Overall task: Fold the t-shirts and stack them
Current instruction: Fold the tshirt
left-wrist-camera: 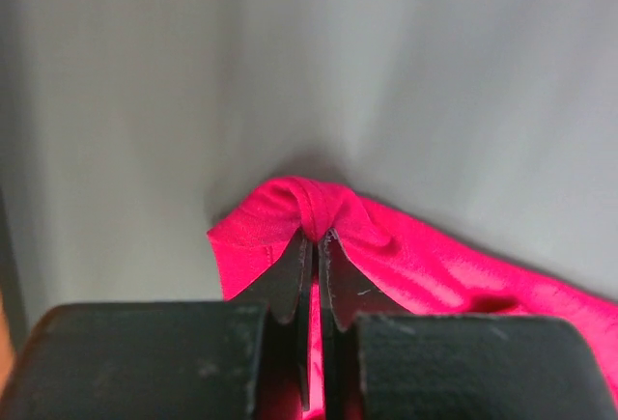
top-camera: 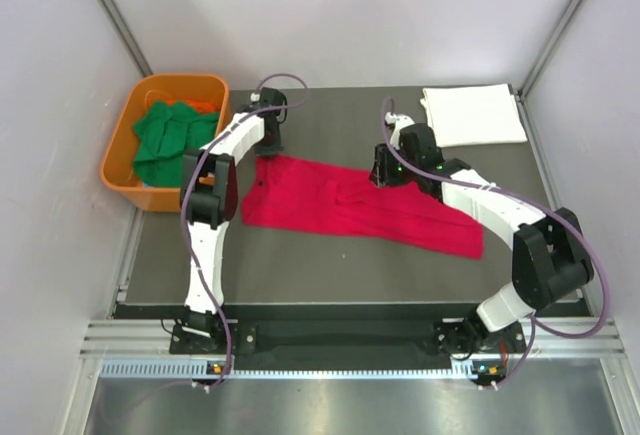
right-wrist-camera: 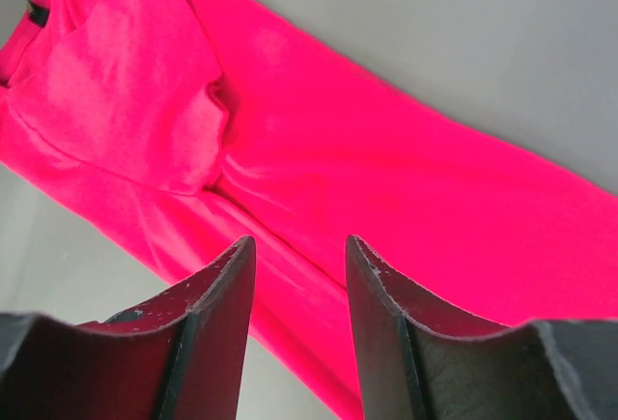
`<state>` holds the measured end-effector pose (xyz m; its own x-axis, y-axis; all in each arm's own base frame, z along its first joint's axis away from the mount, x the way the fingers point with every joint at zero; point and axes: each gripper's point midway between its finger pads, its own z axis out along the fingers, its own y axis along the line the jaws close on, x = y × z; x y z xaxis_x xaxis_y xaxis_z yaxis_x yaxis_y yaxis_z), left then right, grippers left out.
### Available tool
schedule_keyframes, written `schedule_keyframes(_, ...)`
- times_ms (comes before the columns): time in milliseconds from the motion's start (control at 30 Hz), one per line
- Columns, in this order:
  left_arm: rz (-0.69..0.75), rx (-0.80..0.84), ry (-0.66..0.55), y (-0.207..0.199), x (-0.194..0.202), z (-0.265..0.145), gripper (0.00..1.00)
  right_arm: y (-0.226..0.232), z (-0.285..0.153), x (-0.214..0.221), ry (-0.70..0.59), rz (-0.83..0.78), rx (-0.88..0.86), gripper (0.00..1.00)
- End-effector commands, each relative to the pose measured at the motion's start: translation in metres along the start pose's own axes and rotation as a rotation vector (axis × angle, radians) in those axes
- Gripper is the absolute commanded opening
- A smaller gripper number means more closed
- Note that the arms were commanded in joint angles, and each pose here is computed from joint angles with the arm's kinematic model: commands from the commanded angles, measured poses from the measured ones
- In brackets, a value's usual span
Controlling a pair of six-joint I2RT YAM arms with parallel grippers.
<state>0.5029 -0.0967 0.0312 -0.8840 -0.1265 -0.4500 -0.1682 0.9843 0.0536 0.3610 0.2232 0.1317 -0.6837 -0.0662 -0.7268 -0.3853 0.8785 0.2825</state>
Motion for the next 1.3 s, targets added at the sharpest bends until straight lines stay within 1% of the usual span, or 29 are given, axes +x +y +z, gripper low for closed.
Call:
schedule_keyframes(0, -0.052, 0.051, -0.214, -0.013, -0.066, 0.002, 0.00, -0.018, -0.021, -0.028, -0.116, 0.063, 0.119, 0.43)
schedule_keyframes(100, -0.081, 0.076, -0.306, -0.022, -0.094, 0.003, 0.00, -0.029, -0.034, -0.036, -0.156, 0.098, 0.193, 0.42)
schedule_keyframes(167, -0.098, 0.112, -0.353, -0.030, -0.110, 0.004, 0.00, -0.030, -0.044, -0.043, -0.186, 0.110, 0.207, 0.42)
schedule_keyframes(333, -0.146, 0.219, -0.420, -0.055, -0.137, 0.006, 0.00, -0.026, -0.064, -0.062, -0.249, 0.125, 0.206, 0.42)
schedule_keyframes(367, -0.160, 0.252, -0.458, -0.062, -0.148, 0.006, 0.00, -0.025, -0.067, -0.065, -0.259, 0.130, 0.204, 0.42)
schedule_keyframes(467, -0.187, 0.335, -0.486, -0.079, -0.157, 0.010, 0.00, -0.022, -0.074, -0.072, -0.279, 0.134, 0.199, 0.42)
schedule_keyframes(500, -0.205, 0.366, -0.517, -0.084, -0.165, 0.007, 0.00, -0.021, -0.076, -0.075, -0.284, 0.134, 0.199, 0.42)
schedule_keyframes(567, -0.207, 0.427, -0.531, -0.096, -0.169, 0.007, 0.00, -0.021, -0.080, -0.076, -0.285, 0.131, 0.205, 0.42)
schedule_keyframes(633, -0.232, 0.477, -0.575, -0.104, -0.178, 0.009, 0.00, -0.021, -0.081, -0.077, -0.287, 0.130, 0.203, 0.42)
schedule_keyframes(667, -0.228, 0.533, -0.580, -0.115, -0.180, 0.006, 0.00, -0.021, -0.082, -0.078, -0.293, 0.131, 0.204, 0.42)
schedule_keyframes(733, -0.253, 0.574, -0.595, -0.123, -0.187, 0.012, 0.00, -0.021, -0.081, -0.078, -0.292, 0.133, 0.206, 0.42)
schedule_keyframes(800, -0.268, 0.607, -0.591, -0.131, -0.189, 0.017, 0.00, -0.021, -0.080, -0.077, -0.284, 0.130, 0.207, 0.42)
schedule_keyframes(900, -0.339, 0.632, -0.606, -0.137, -0.195, 0.026, 0.00, -0.021, -0.080, -0.077, -0.276, 0.126, 0.210, 0.42)
schedule_keyframes(1033, -0.395, 0.643, -0.671, -0.136, -0.210, 0.024, 0.00, -0.023, -0.083, -0.076, -0.277, 0.117, 0.221, 0.42)
schedule_keyframes(1067, -0.398, 0.652, -0.685, -0.137, -0.213, 0.019, 0.02, -0.024, -0.084, -0.077, -0.279, 0.115, 0.225, 0.42)
schedule_keyframes(1100, -0.396, 0.662, -0.687, -0.138, -0.214, 0.016, 0.07, -0.024, -0.084, -0.075, -0.275, 0.115, 0.227, 0.42)
schedule_keyframes(1133, -0.375, 0.704, -0.691, -0.143, -0.217, 0.000, 0.22, -0.024, -0.086, -0.074, -0.275, 0.109, 0.225, 0.42)
schedule_keyframes(1200, -0.339, 0.748, -0.697, -0.148, -0.220, -0.020, 0.33, -0.026, -0.085, -0.069, -0.265, 0.110, 0.230, 0.42)
schedule_keyframes(1233, -0.316, 0.763, -0.706, -0.146, -0.223, -0.040, 0.43, -0.026, -0.085, -0.066, -0.258, 0.106, 0.230, 0.42)
schedule_keyframes(1267, -0.296, 0.786, -0.701, -0.147, -0.221, -0.052, 0.46, -0.027, -0.085, -0.064, -0.252, 0.107, 0.231, 0.42)
